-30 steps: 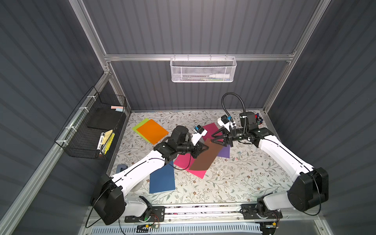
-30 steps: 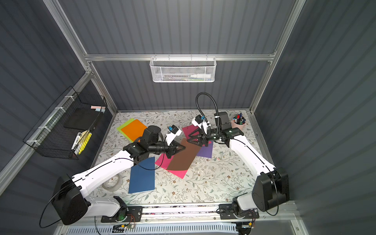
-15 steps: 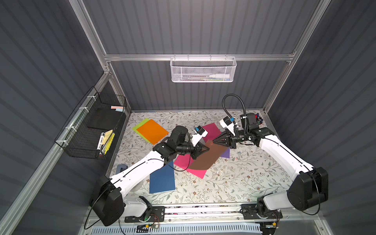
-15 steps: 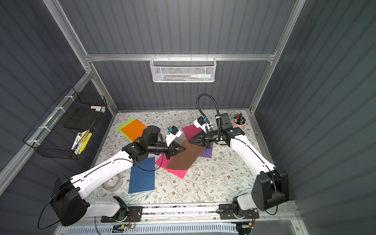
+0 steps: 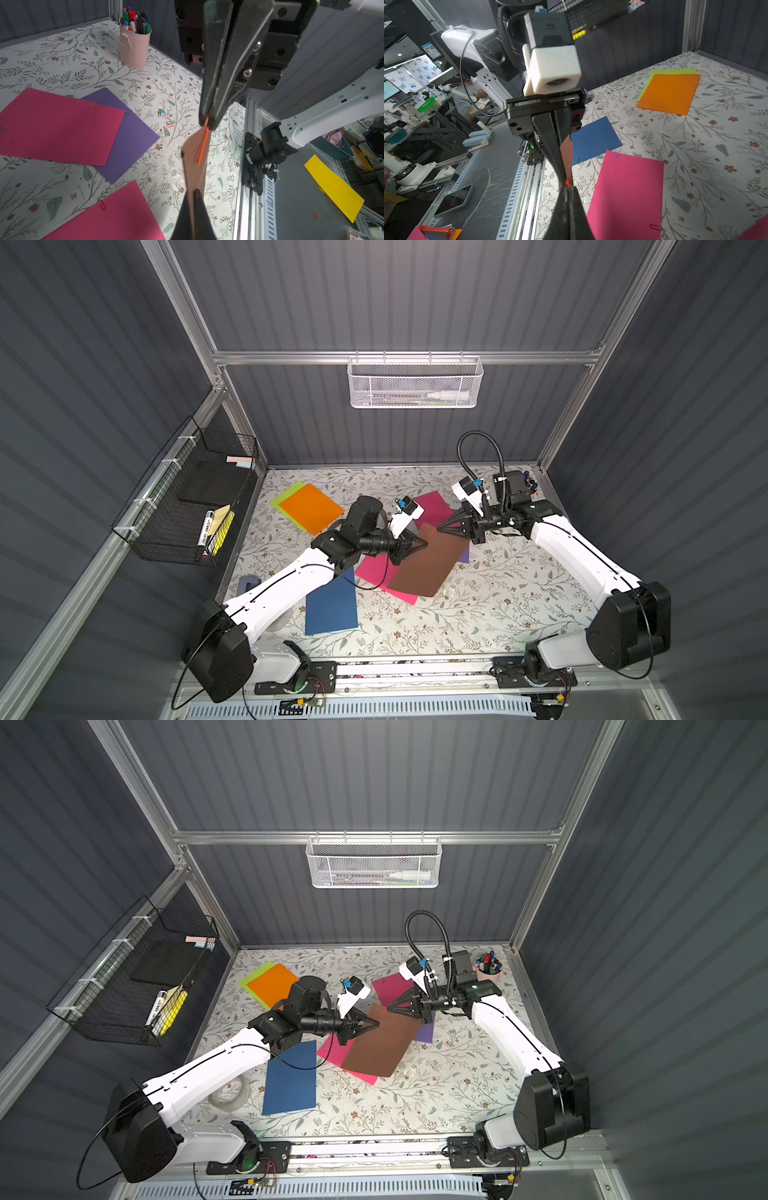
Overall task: Unclip the paperclips from the documents
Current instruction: Remove the paper clip from the document, then place the paper clip at the center of the board, then place the document at the document, then adjust the document at the center of the board, then pick up the document from the center of the board.
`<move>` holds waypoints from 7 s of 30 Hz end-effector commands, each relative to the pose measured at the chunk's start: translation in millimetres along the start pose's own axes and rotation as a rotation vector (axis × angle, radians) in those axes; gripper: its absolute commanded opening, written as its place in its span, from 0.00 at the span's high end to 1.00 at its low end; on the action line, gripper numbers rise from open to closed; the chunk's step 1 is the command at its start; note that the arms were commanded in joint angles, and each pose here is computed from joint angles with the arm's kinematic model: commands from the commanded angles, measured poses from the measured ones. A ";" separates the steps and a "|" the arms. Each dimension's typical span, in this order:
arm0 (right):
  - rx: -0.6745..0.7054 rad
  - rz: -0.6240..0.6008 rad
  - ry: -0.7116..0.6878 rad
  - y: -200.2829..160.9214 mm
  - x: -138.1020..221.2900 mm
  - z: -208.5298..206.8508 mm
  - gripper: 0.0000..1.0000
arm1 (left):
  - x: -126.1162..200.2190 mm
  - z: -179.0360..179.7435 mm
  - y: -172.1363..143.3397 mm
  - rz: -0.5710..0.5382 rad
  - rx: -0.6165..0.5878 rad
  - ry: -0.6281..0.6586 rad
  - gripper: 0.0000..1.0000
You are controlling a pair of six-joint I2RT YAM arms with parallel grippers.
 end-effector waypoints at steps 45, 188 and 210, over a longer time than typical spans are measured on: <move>-1.080 -0.075 -1.152 -179.0 100.6 -103.1 0.89 | 27.8 22.3 36.4 -0.173 -0.024 0.150 1.00; -0.773 0.457 -0.744 -104.8 -109.5 -209.5 0.27 | -32.9 182.1 -187.1 0.215 0.876 0.888 0.32; -0.783 0.479 -0.724 -112.8 -111.6 -211.2 0.27 | -19.9 151.1 -168.7 0.220 0.937 0.756 0.43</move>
Point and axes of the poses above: each gripper's point midway between its finger pads, its own x axis back along the fingers, its own z axis along the line the jaws close on, y = z × x, the point moved 6 cm from there along x, back along the fingers, and after that the axes turned 8 degrees about -x, right-handed, at the moved point
